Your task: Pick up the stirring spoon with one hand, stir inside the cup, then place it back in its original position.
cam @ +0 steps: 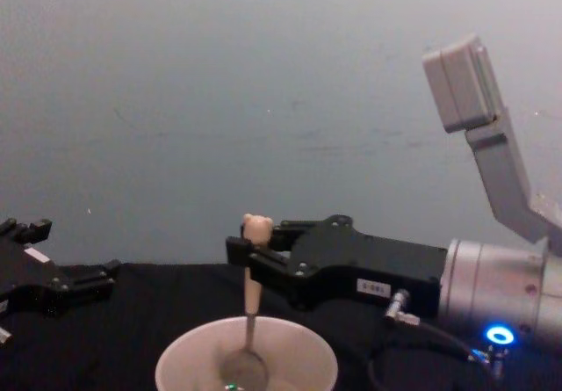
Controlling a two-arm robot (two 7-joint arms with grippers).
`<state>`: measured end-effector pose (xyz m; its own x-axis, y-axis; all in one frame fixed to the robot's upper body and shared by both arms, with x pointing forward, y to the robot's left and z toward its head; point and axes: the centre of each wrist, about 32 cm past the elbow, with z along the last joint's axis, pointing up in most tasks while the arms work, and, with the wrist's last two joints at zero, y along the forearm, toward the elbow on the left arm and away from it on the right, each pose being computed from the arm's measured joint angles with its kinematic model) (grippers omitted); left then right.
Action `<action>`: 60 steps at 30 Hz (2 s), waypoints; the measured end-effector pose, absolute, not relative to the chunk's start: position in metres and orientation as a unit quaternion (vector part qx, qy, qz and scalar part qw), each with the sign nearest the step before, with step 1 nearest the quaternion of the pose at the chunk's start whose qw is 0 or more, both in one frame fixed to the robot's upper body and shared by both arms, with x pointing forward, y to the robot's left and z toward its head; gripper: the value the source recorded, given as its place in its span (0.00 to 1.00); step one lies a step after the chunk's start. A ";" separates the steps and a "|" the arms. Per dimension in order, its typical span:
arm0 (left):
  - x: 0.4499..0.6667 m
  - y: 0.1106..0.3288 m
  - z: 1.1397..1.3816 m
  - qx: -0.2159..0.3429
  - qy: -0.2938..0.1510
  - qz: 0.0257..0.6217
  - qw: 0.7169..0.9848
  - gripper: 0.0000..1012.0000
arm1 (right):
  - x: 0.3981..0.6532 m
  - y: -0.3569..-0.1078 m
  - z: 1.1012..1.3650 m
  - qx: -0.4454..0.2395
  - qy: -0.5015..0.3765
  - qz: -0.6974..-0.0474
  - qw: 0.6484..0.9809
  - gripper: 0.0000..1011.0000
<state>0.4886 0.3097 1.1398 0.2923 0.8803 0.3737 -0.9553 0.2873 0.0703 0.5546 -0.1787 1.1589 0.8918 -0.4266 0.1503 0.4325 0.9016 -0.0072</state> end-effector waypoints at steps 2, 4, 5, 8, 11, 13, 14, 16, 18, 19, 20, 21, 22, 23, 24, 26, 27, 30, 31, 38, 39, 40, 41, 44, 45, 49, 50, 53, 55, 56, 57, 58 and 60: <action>0.489 0.310 1.140 0.141 -0.132 0.580 0.791 0.99 | 0.555 -0.181 1.159 -0.022 -0.074 -0.224 0.972 0.19; 0.489 0.310 1.140 0.141 -0.132 0.580 0.791 0.99 | 0.555 -0.183 1.159 -0.023 -0.074 -0.226 0.971 0.19; 0.489 0.310 1.140 0.142 -0.132 0.580 0.791 0.99 | 0.554 -0.186 1.159 -0.024 -0.075 -0.227 0.971 0.19; 0.489 0.310 1.140 0.142 -0.132 0.580 0.791 0.99 | 0.553 -0.190 1.159 -0.025 -0.076 -0.230 0.970 0.19; 0.489 0.310 1.140 0.142 -0.132 0.580 0.791 0.99 | 0.551 -0.194 1.160 -0.025 -0.076 -0.232 0.969 0.19; 0.489 0.310 1.140 0.142 -0.132 0.580 0.791 0.99 | 0.548 -0.197 1.161 -0.024 -0.076 -0.232 0.969 0.19; 0.489 0.310 1.140 0.141 -0.132 0.580 0.791 0.99 | 0.548 -0.197 1.161 -0.024 -0.076 -0.232 0.969 0.19; 0.489 0.310 1.140 0.141 -0.132 0.580 0.791 0.99 | 0.545 -0.200 1.161 -0.024 -0.075 -0.229 0.970 0.19; 0.489 0.310 1.140 0.141 -0.132 0.580 0.791 0.99 | 0.542 -0.201 1.161 -0.025 -0.074 -0.227 0.971 0.19; 0.489 0.310 1.140 0.141 -0.132 0.580 0.791 0.99 | 0.541 -0.201 1.161 -0.025 -0.073 -0.226 0.971 0.19; 0.489 0.310 1.140 0.141 -0.132 0.580 0.791 0.99 | 0.539 -0.202 1.160 -0.026 -0.072 -0.224 0.972 0.19; 0.489 0.310 1.140 0.141 -0.132 0.580 0.791 0.99 | 0.538 -0.203 1.160 -0.026 -0.072 -0.222 0.972 0.19; 0.489 0.310 1.140 0.141 -0.132 0.580 0.791 0.99 | 0.536 -0.204 1.160 -0.027 -0.070 -0.220 0.973 0.19; 0.489 0.310 1.140 0.141 -0.132 0.580 0.791 0.99 | 0.535 -0.204 1.159 -0.028 -0.070 -0.219 0.973 0.19; 0.489 0.310 1.140 0.141 -0.132 0.580 0.791 0.99 | 0.534 -0.205 1.159 -0.028 -0.069 -0.217 0.973 0.19; 0.489 0.310 1.140 0.141 -0.132 0.580 0.791 0.99 | 0.531 -0.205 1.159 -0.029 -0.067 -0.213 0.974 0.19; 0.489 0.310 1.140 0.142 -0.132 0.580 0.791 0.99 | 0.530 -0.204 1.159 -0.029 -0.067 -0.211 0.975 0.19; 0.489 0.310 1.140 0.141 -0.132 0.580 0.791 0.99 | 0.526 -0.202 1.158 -0.029 -0.065 -0.203 0.977 0.19; 0.489 0.310 1.140 0.141 -0.132 0.580 0.791 0.99 | 0.526 -0.202 1.158 -0.028 -0.065 -0.201 0.977 0.19; 0.489 0.310 1.140 0.141 -0.132 0.580 0.791 0.99 | 0.523 -0.193 1.158 -0.026 -0.062 -0.184 0.981 0.19; 0.489 0.310 1.140 0.141 -0.132 0.580 0.791 0.99 | 0.524 -0.190 1.158 -0.025 -0.062 -0.180 0.981 0.19; 0.489 0.310 1.140 0.141 -0.132 0.580 0.791 0.99 | 0.524 -0.189 1.157 -0.025 -0.062 -0.179 0.982 0.19; 0.489 0.310 1.140 0.141 -0.132 0.580 0.791 0.99 | 0.524 -0.188 1.157 -0.025 -0.062 -0.178 0.982 0.19; 0.489 0.310 1.140 0.141 -0.132 0.580 0.791 0.99 | 0.526 -0.183 1.157 -0.025 -0.061 -0.174 0.983 0.19; 0.489 0.310 1.140 0.141 -0.132 0.580 0.791 0.99 | 0.528 -0.180 1.156 -0.025 -0.060 -0.173 0.983 0.19; 0.489 0.310 1.140 0.141 -0.132 0.580 0.791 0.99 | 0.533 -0.175 1.157 -0.025 -0.061 -0.172 0.983 0.19; 0.489 0.310 1.140 0.142 -0.132 0.580 0.791 0.99 | 0.535 -0.174 1.157 -0.025 -0.062 -0.172 0.983 0.19; 0.489 0.310 1.140 0.141 -0.132 0.580 0.791 0.99 | 0.539 -0.170 1.157 -0.024 -0.063 -0.175 0.982 0.19; 0.489 0.310 1.140 0.141 -0.132 0.580 0.791 0.99 | 0.543 -0.168 1.157 -0.023 -0.063 -0.179 0.982 0.19; 0.489 0.310 1.140 0.142 -0.132 0.580 0.791 0.99 | 0.544 -0.167 1.157 -0.023 -0.063 -0.180 0.981 0.19; 0.489 0.310 1.140 0.141 -0.132 0.580 0.791 0.99 | 0.546 -0.166 1.157 -0.022 -0.063 -0.183 0.981 0.19; 0.489 0.310 1.140 0.142 -0.132 0.580 0.791 0.99 | 0.546 -0.166 1.157 -0.022 -0.063 -0.183 0.981 0.19; 0.489 0.310 1.140 0.142 -0.132 0.580 0.791 0.99 | 0.549 -0.165 1.158 -0.021 -0.063 -0.189 0.980 0.19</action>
<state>0.4886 0.3097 1.1398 0.2923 0.8803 0.3737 -0.9552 0.2873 0.0703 0.5485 -0.1652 1.1580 0.9208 -0.3671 0.1317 0.3724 0.9279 -0.0170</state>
